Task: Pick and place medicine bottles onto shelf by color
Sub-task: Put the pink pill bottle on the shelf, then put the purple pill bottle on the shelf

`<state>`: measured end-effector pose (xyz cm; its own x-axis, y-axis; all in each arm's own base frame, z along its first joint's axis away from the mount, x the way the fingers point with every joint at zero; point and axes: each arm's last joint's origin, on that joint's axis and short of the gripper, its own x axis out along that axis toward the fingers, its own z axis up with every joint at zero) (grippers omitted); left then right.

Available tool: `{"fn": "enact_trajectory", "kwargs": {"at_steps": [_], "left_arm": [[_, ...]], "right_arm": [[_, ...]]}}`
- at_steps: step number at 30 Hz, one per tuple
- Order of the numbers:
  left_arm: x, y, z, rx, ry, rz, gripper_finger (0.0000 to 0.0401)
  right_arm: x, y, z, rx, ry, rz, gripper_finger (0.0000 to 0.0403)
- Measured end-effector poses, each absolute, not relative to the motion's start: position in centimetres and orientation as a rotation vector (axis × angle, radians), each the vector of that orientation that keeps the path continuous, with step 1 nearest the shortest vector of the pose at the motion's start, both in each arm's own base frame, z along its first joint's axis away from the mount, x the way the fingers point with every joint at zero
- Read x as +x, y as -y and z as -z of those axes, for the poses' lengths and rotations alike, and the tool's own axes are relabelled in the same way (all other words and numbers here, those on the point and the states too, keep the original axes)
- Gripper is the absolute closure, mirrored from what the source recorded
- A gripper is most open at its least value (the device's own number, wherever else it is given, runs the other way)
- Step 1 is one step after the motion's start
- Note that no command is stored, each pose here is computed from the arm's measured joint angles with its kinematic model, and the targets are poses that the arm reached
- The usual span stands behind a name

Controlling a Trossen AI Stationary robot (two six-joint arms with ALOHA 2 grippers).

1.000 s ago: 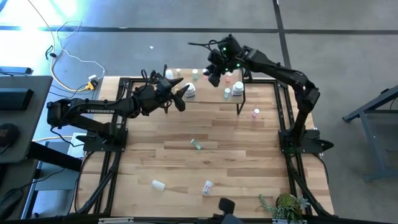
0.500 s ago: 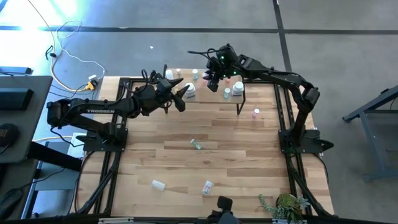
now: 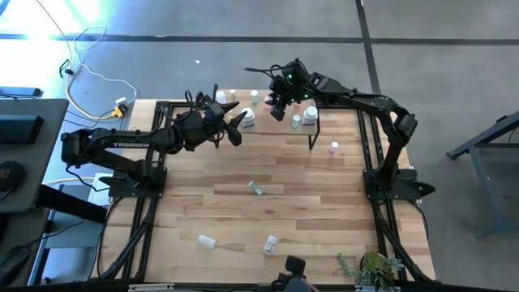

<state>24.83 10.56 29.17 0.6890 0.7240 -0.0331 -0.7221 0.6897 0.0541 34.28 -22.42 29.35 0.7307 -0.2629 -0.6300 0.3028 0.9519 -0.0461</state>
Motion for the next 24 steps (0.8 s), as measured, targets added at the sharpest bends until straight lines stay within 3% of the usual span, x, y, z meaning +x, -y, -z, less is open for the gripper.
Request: {"fn": "enact_trajectory", "kwargs": {"at_steps": [11, 24], "left_arm": [[24.8, -10.6, -28.8, 0.04, -0.095, -0.809, 0.0206], [24.8, -10.5, -28.5, 0.041, -0.129, -0.808, 0.0206]], "right_arm": [[34.1, 22.2, -29.3, 0.085, -0.701, 0.348, 0.0243], [32.2, 21.0, -32.9, 0.074, -0.633, 0.356, 0.0238]]}}
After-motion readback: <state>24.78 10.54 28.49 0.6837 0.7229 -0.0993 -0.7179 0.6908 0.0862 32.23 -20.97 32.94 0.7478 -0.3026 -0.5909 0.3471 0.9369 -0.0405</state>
